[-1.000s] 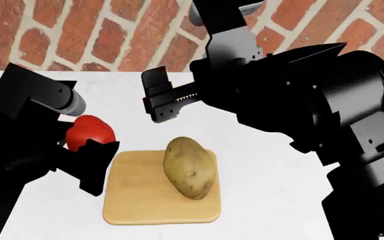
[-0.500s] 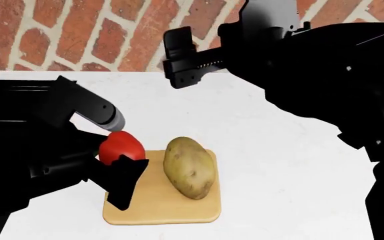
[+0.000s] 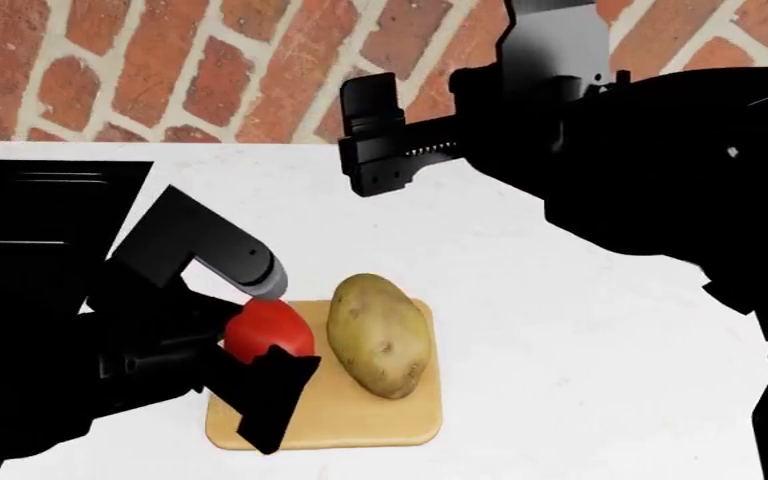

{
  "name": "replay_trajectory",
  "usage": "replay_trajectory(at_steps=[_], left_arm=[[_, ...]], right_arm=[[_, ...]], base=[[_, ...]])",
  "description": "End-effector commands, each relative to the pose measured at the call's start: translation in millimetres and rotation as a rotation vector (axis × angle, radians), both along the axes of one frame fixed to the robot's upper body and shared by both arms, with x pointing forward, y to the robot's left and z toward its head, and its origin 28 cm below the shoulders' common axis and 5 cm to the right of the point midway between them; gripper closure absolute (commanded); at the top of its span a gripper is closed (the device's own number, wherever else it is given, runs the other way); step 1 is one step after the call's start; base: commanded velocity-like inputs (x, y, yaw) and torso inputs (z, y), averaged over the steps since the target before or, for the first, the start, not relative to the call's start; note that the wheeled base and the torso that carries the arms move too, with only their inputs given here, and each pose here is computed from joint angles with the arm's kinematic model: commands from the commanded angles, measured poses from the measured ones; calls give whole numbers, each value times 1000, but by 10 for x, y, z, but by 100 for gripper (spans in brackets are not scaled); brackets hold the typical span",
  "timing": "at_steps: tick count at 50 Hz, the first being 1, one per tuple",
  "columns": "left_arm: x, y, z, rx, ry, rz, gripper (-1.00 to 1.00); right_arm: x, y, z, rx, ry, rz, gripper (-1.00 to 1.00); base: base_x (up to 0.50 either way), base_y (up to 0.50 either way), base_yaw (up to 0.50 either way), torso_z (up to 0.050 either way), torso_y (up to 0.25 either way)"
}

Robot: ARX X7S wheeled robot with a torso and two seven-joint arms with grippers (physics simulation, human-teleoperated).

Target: Pick the vegetables from the sink and place them on the cutting board.

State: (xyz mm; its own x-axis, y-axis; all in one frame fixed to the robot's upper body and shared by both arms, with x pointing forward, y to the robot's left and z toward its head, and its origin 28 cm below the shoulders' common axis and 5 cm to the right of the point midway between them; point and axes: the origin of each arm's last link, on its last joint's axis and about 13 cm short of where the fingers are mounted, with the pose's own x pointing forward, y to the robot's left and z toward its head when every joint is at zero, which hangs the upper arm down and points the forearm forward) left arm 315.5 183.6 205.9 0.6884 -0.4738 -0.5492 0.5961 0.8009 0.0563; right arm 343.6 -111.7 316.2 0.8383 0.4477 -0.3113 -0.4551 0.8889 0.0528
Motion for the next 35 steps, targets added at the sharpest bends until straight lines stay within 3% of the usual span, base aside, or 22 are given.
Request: replay_trajectory(at_steps=[1,11,21,22,35], left_arm=[[39,-13,-54,10,13,9,100],[145,-46,-71,25,13,22,100],[102,-48,-90,46,27,2,100],[96,-51,-87,53,29,-1,-100],[26,-6,70,40,-2,15,-100]], right_arm=[[-11,-20,-41,5,14,0,-100],[3,-31,-58,11,19,2,-100],[-32,-61,-74,18,21,-3,-100],[-30,-57,-74,16,22,0,-100],[-81,-75,-28,18,17,-7,-100]], base=[[0,0,0,0,0],[0,0,0,0,0],[0,0,0,0,1],[0,0,0,0,0],[0,0,0,0,0]])
